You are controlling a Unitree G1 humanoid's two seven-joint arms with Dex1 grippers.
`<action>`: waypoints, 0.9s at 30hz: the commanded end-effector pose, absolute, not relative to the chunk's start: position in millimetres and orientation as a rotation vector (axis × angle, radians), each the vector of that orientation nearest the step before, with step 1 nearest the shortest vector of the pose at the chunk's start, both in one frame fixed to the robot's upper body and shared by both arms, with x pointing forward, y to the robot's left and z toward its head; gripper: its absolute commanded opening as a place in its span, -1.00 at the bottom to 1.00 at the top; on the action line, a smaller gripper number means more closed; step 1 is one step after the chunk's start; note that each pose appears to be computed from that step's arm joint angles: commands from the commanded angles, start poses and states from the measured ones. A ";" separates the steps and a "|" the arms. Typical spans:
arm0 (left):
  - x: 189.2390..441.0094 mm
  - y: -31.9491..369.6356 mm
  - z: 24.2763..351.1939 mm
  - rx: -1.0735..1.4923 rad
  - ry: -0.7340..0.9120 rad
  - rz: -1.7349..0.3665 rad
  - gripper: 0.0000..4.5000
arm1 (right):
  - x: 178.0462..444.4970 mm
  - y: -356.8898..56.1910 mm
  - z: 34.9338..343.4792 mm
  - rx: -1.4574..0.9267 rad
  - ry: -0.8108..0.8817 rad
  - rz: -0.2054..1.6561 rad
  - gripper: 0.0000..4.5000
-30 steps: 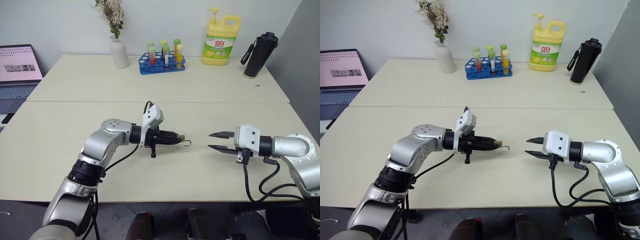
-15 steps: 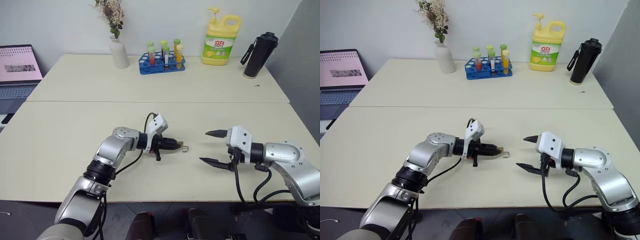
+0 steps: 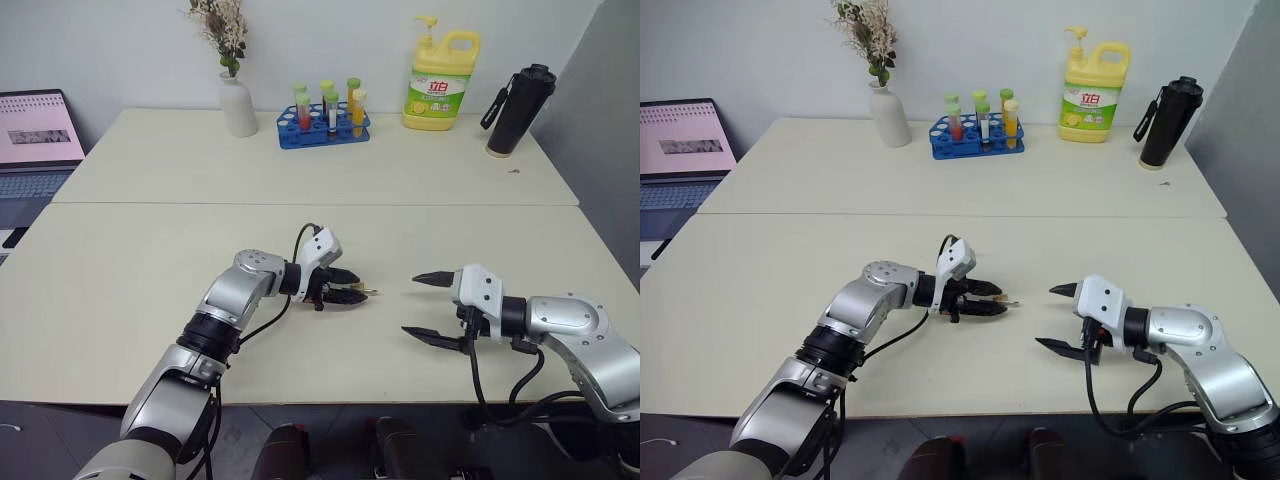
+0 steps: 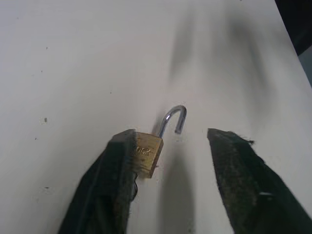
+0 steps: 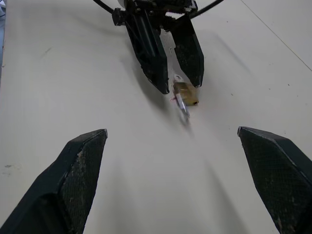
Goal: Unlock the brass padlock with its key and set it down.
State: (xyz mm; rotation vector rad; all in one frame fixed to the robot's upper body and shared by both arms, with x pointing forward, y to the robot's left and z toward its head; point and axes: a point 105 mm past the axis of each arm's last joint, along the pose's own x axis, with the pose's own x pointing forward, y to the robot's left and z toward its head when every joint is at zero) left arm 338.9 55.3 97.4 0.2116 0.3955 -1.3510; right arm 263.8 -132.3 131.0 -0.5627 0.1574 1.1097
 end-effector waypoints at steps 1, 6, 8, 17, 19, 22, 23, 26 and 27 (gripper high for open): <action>345.5 56.8 116.7 0.284 0.296 -1.350 0.71 | 264.9 -132.3 139.4 -0.601 0.114 1.088 1.00; 348.9 75.9 151.1 0.366 0.117 -1.295 0.84 | 264.7 -136.8 141.1 -0.603 0.114 1.064 1.00; 338.5 97.4 170.8 0.444 0.035 -1.256 0.84 | 264.9 -140.2 144.2 -0.594 0.117 1.061 1.00; 298.9 149.4 175.9 0.563 0.078 -1.120 0.84 | 264.7 -146.8 156.6 -0.566 0.122 1.143 1.00; 283.7 156.4 172.4 0.559 0.094 -1.121 0.84 | 267.9 -150.0 161.5 -0.557 0.134 1.167 1.00; 276.7 157.2 168.7 0.518 0.099 -1.106 0.84 | 271.0 -153.2 163.5 -0.560 0.144 1.188 1.00; 275.8 156.4 166.9 0.517 0.096 -1.104 0.84 | 272.1 -153.7 163.5 -0.563 0.144 1.190 1.00; 274.0 154.5 163.2 0.521 0.096 -1.107 0.84 | 274.0 -154.0 163.2 -0.568 0.145 1.196 1.00; 273.6 151.8 163.1 0.500 0.088 -1.110 0.84 | 275.0 -152.6 162.9 -0.572 0.142 1.203 1.00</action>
